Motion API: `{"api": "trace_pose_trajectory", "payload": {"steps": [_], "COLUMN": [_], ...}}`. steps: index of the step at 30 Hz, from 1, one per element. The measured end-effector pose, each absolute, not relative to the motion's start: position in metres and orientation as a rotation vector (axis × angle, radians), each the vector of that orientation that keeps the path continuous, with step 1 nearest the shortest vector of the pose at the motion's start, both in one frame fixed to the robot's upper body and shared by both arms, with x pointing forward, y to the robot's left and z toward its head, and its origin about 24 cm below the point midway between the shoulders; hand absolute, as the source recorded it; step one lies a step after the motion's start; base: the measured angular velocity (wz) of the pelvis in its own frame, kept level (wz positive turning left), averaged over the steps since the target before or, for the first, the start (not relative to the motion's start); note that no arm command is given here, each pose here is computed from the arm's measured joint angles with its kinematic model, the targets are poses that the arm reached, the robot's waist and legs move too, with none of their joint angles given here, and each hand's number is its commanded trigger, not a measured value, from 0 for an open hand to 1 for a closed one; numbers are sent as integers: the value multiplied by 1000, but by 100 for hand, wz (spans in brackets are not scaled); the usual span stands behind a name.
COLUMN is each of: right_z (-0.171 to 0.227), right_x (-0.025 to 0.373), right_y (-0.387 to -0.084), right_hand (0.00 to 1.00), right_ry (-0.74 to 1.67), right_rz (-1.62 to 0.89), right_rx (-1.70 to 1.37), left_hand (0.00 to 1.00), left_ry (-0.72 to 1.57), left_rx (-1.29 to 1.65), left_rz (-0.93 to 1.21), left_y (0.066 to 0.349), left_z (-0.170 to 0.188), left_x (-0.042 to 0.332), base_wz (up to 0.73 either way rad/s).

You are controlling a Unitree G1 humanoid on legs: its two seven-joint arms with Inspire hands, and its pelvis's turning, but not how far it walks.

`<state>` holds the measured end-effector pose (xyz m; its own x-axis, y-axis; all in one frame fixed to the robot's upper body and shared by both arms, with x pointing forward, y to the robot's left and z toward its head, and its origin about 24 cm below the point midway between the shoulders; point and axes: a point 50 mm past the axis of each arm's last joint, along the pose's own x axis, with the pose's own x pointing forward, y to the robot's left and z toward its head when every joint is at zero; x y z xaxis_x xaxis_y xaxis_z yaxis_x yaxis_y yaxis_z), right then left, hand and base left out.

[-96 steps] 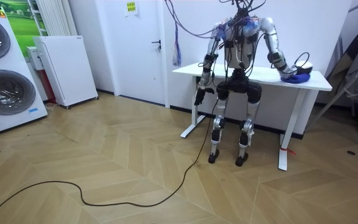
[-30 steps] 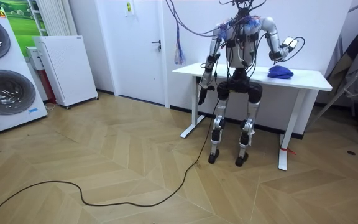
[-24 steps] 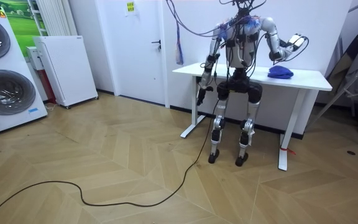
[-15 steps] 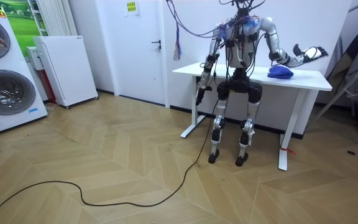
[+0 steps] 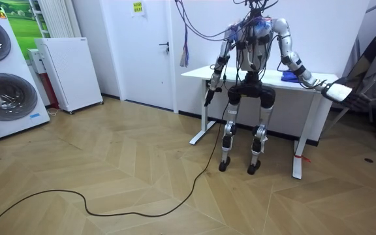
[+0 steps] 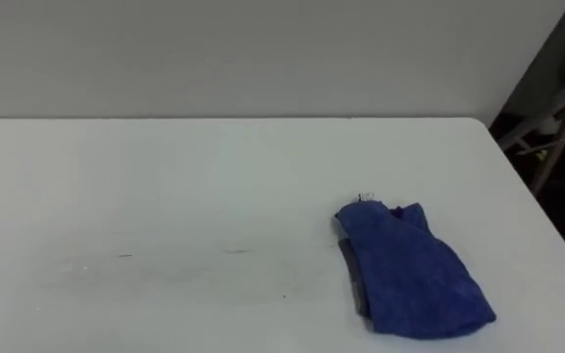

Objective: Wipe table

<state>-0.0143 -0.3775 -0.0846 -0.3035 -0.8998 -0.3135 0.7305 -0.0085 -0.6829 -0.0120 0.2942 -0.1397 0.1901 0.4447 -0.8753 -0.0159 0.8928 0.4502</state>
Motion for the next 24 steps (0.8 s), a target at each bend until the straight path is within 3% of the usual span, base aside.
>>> {"api": "trace_pose_trajectory", "payload": {"steps": [10,16,24], "right_z": [-127,-140,-153], "right_x": [-70,-65,3], "right_y": [-320,-304,-282], "right_hand": [0,0,0], "right_ry": [1366,1560,1411], "right_rz": [-1566,-981,-323], "right_rx": [-13,-302,-704], "left_hand": [0,0,0], "left_ry": [1405,1463,1452], "left_rx": [358,339,386], "left_rz": [338,285,111], "left_y": [290,275,246], "left_z": [-143,-151,-162], "left_x": [-19,-25,-9], "base_wz": [3,-3,3]}}
